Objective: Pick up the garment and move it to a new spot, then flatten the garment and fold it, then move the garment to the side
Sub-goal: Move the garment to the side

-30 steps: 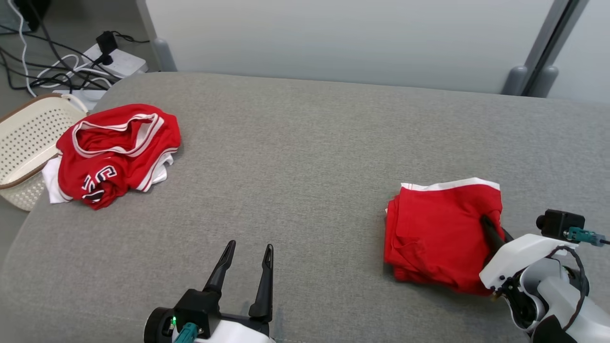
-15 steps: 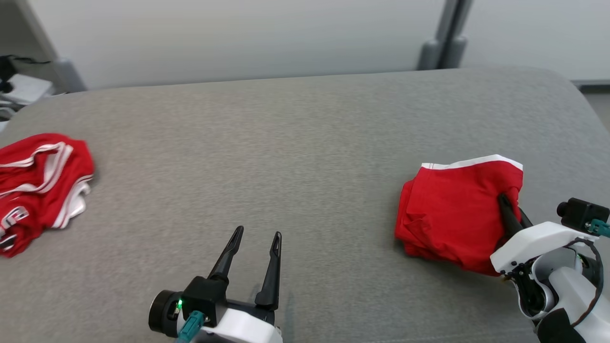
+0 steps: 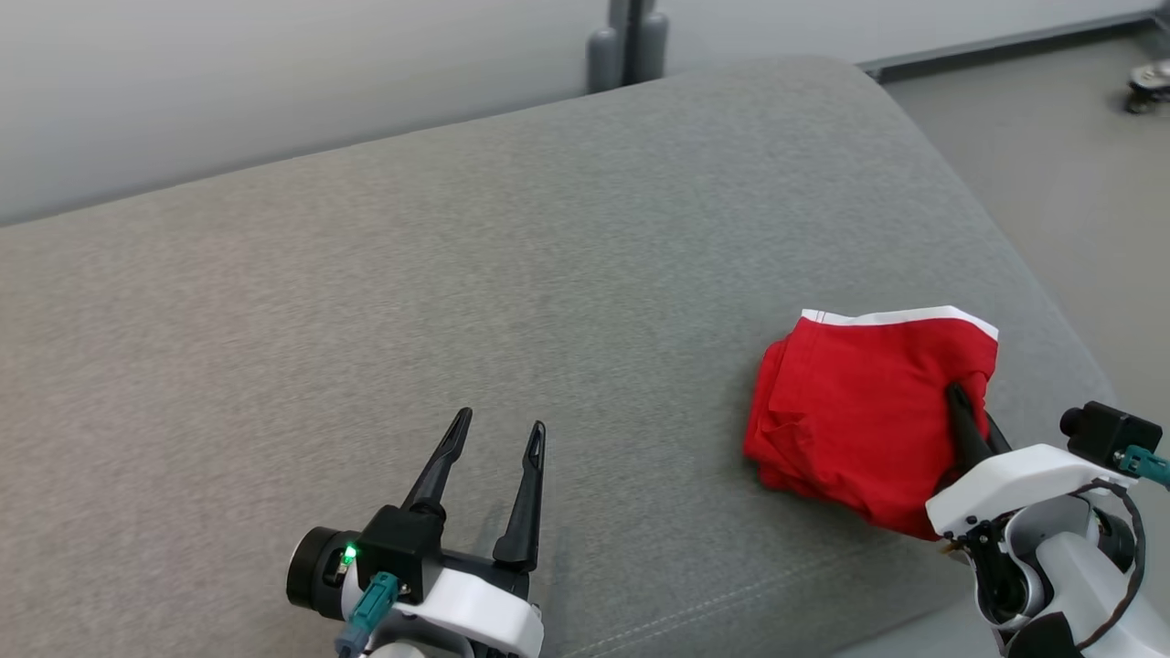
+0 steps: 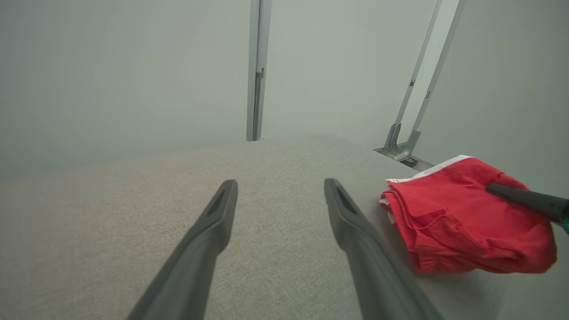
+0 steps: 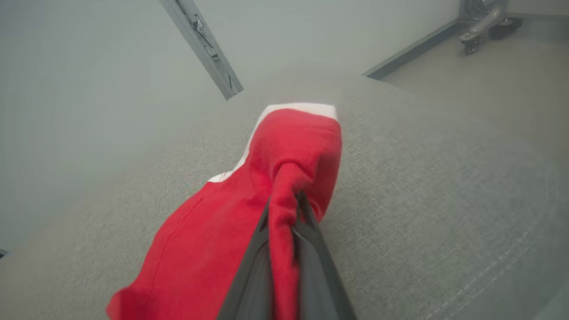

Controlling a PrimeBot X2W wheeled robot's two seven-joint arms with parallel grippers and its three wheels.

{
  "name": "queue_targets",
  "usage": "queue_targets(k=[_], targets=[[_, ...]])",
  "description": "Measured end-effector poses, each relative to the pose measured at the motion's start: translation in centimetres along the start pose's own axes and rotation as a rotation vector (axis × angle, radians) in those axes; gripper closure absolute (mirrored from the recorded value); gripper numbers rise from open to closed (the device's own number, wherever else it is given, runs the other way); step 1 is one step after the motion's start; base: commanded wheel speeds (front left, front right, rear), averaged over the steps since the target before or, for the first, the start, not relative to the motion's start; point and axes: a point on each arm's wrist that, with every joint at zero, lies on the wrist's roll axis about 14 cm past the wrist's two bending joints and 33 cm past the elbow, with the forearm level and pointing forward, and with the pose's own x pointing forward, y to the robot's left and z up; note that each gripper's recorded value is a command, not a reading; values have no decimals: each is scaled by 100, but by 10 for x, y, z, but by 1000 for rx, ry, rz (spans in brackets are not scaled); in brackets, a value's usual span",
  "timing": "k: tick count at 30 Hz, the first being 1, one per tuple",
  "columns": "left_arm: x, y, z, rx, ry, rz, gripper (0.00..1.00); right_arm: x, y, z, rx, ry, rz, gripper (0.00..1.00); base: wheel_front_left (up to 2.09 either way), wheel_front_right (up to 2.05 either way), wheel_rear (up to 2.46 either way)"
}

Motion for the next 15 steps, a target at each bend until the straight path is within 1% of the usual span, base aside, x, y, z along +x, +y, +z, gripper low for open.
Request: queue_targets(k=[11,15], targets=[[19,-30,-17,-6,35,-119,0,-21,-37,6,39,-40,-118,100,0,0,0],[24,-37,-23,-10,47,-145,0,-27,-46,6,42,-45,-148,100,0,0,0]])
